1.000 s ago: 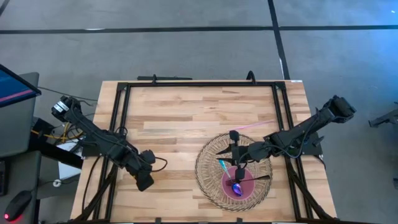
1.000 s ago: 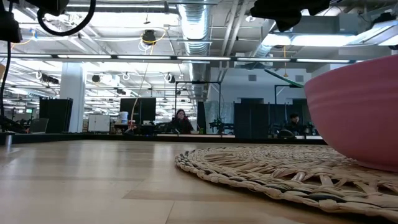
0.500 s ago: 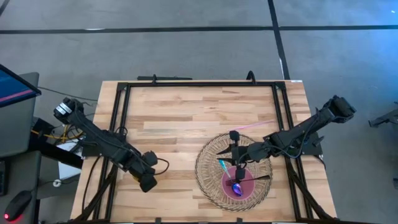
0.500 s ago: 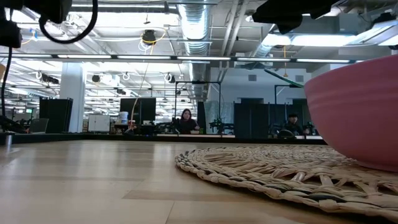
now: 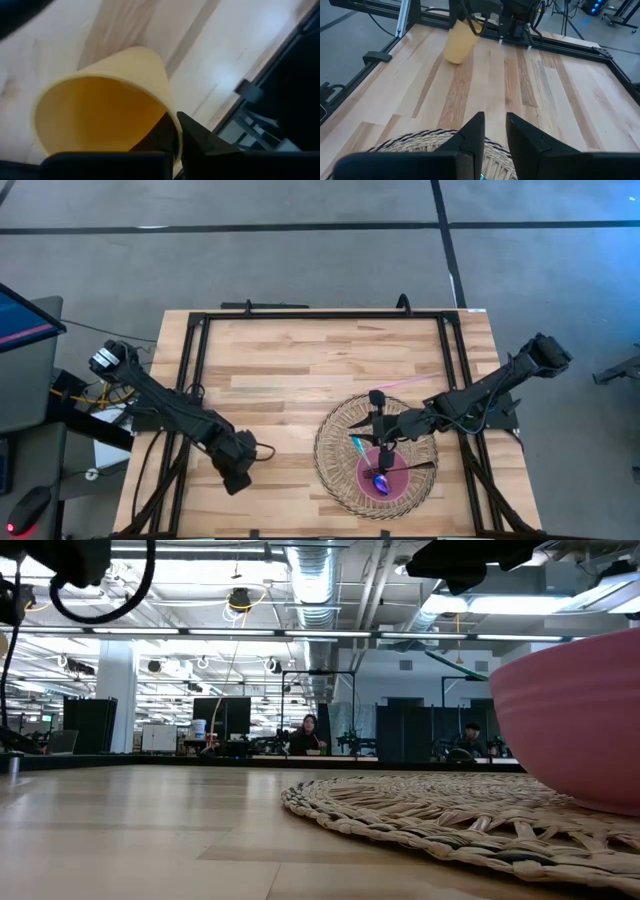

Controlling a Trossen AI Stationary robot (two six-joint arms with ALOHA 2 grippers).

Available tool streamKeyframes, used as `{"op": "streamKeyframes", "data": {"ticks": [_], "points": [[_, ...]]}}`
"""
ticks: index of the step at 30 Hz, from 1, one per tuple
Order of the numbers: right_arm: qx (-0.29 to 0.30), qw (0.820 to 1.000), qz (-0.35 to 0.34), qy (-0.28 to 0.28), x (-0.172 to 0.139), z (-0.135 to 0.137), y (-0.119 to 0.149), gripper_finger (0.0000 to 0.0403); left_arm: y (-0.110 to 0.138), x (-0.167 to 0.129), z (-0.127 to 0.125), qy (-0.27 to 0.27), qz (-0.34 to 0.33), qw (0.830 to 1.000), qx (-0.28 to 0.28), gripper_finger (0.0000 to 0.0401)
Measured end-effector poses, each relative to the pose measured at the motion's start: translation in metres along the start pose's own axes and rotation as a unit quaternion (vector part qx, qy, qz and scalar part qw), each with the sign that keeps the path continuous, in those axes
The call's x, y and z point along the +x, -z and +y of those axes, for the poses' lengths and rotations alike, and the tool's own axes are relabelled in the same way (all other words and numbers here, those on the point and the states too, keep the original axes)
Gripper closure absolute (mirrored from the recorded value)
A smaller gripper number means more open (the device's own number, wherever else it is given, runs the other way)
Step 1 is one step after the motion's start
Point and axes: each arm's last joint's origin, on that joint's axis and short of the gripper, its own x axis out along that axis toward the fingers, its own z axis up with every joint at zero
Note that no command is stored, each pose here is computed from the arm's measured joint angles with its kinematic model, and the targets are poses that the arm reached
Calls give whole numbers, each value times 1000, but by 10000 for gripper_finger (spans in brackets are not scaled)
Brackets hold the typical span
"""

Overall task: Pick & Place Utensil
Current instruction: Put the yellow cup on the brown mat to the top left of the pink bowl

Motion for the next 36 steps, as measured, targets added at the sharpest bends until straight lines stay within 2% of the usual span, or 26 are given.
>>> {"op": "streamKeyframes", "data": {"ticks": [3,8,11,13,15,20,24,29,33,36], "points": [[-1,1000,0,-3,-1,1,0,331,-5,-9,-2,8,-19,1000,12,389],[-1,1000,-1,-4,-1,2,0,331,-32,-39,-28,56,-105,985,127,393],[-2,1000,-1,-3,-1,2,0,331,-54,-54,-43,70,-160,958,229,392],[-2,1000,0,-3,-1,2,0,331,-70,-61,-51,61,-183,937,291,392],[-8,1000,6,-6,-2,3,1,331,-87,-58,-55,37,-187,923,335,392],[-66,997,40,-14,-17,10,6,331,-122,-48,-56,-12,-166,875,455,392],[-37,998,44,19,-41,10,4,331,-145,-42,-49,-59,-166,841,511,392],[19,998,43,31,-69,5,1,331,-169,-47,-41,-95,-181,823,530,391],[31,998,51,28,-79,3,3,331,-189,-48,-41,-111,-207,779,581,392],[27,998,54,29,-79,5,4,331,-202,-38,-40,-126,-194,754,615,392]]}}
